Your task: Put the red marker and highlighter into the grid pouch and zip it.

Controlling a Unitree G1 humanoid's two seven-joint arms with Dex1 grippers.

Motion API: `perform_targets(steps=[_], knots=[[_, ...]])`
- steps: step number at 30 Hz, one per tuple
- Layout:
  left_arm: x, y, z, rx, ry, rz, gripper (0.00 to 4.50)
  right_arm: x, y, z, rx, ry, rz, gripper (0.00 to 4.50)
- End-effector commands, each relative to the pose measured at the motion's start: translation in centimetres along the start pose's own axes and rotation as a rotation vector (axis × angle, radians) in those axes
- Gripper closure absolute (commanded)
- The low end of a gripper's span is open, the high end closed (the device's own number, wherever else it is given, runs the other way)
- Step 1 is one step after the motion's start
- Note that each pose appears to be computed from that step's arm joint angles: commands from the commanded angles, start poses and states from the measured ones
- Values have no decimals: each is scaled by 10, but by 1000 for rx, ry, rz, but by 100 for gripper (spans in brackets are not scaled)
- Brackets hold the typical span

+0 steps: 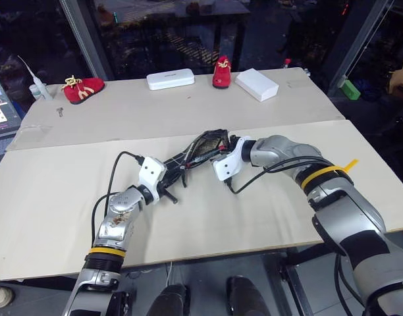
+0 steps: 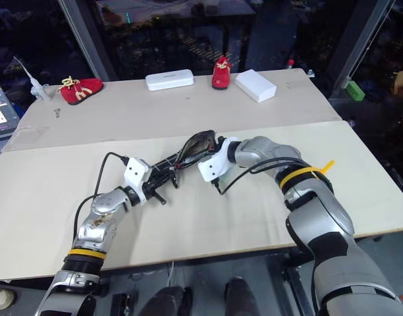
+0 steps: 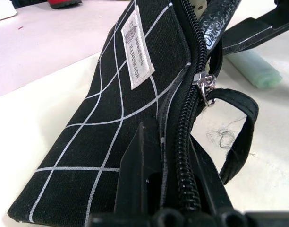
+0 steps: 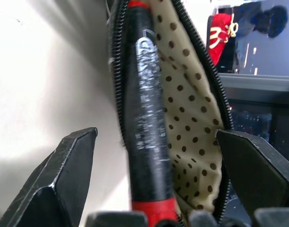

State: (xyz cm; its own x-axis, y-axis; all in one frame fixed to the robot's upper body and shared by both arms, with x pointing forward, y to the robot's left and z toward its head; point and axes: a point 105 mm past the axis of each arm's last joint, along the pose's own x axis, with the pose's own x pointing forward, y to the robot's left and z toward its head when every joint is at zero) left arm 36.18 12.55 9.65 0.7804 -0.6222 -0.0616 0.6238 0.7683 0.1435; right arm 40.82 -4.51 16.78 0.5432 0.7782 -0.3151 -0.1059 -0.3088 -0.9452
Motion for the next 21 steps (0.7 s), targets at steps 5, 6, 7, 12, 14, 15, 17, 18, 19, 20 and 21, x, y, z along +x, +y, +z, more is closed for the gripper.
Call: perform_targets(steps=[5, 6, 7, 12, 14, 15, 17, 18, 19, 20, 21], knots=[[1, -2, 9, -48, -42, -5, 450, -38, -38, -15, 68, 14, -123, 6], [1, -1, 9, -63, -40, -7, 450, -42, -38, -16, 78, 16, -117, 6], [1, -1, 9, -72, -39, -9, 450, -45, -38, -17, 92, 15, -112, 6], [3, 6, 16, -164, -65, 20, 450, -58, -22, -14, 156, -10, -8, 6], [4, 10, 23, -212, -85, 33, 450, -64, -19, -15, 186, -5, 20, 6], [4, 12, 29, -260, -108, 39, 450, -68, -21, -21, 196, 20, 7, 6], [4, 14, 36, -315, -132, 43, 450, -72, -24, -28, 208, 49, -9, 6], [4, 15, 39, -334, -141, 41, 450, -73, -27, -31, 215, 61, -23, 6], [4, 14, 41, -344, -141, 33, 450, -77, -31, -36, 233, 82, -44, 6], [4, 14, 43, -352, -140, 27, 450, -79, -33, -40, 246, 97, -60, 6], [4, 13, 44, -352, -137, 22, 450, -83, -37, -45, 273, 115, -80, 6]])
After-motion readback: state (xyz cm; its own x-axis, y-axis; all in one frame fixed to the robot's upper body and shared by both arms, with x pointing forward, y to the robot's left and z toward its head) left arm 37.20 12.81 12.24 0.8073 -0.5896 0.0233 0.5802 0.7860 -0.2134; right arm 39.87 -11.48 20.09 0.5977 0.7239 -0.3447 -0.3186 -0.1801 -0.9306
